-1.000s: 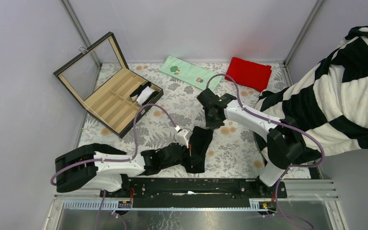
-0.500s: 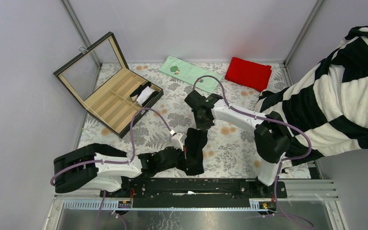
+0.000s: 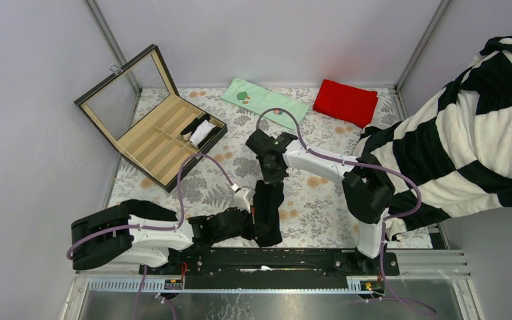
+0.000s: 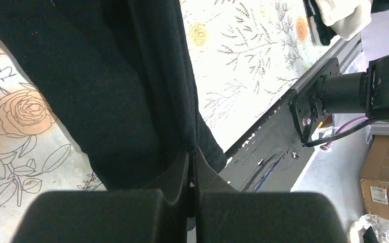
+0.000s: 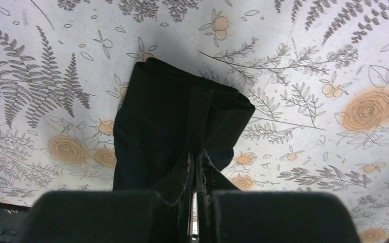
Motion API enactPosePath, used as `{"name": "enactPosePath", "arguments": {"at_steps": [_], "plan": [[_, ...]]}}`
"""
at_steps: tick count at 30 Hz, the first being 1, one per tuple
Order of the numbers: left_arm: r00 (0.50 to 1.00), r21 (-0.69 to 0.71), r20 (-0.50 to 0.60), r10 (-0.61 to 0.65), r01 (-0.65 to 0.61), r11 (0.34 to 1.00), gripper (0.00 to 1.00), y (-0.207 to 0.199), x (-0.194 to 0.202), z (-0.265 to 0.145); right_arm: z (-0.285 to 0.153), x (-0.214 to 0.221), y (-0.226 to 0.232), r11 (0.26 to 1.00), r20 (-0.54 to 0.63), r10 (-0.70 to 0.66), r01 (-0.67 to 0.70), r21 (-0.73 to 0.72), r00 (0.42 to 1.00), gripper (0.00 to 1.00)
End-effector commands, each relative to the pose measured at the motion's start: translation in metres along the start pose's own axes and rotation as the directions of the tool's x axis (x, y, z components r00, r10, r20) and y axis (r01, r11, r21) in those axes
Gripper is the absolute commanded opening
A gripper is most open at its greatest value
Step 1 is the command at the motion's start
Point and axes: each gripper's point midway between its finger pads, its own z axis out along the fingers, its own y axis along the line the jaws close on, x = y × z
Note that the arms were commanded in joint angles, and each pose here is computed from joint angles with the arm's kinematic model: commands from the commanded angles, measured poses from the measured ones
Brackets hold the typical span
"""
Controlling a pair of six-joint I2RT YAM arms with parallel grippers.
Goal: Roll the underwear
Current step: Fold the underwear at the center of the board.
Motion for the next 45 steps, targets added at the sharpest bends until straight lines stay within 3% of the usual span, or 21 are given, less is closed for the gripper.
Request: {"name": "enactPosePath", "arguments": {"at_steps": [1, 27, 36, 45], "plan": [[1.0, 0.028, -0.006, -0.005, 0.005, 1.0, 0.0, -0.003, 0.006, -0.004, -0.005, -0.02, 0.021, 0.998, 0.063, -0.005, 0.008, -0.057, 0.998, 0.0], [1.0, 0.004, -0.01, -0.009, 0.009, 1.0, 0.0, 0.002, 0.008, -0.004, 0.036, 0.016, 0.073, 0.953, -0.018, -0.056, 0.048, -0.298, 0.998, 0.0], [0.999, -0.005, -0.002, -0.053, 0.053, 0.999, 0.0, 0.004, 0.007, -0.015, 0.051, 0.026, 0.071, 0.953, -0.027, -0.044, 0.034, -0.302, 0.999, 0.32], [0.994, -0.054, 0.006, -0.107, 0.108, 0.993, 0.0, 0.027, 0.016, -0.035, 0.072, 0.022, 0.05, 0.987, 0.005, 0.013, -0.012, -0.163, 1.0, 0.41]]}}
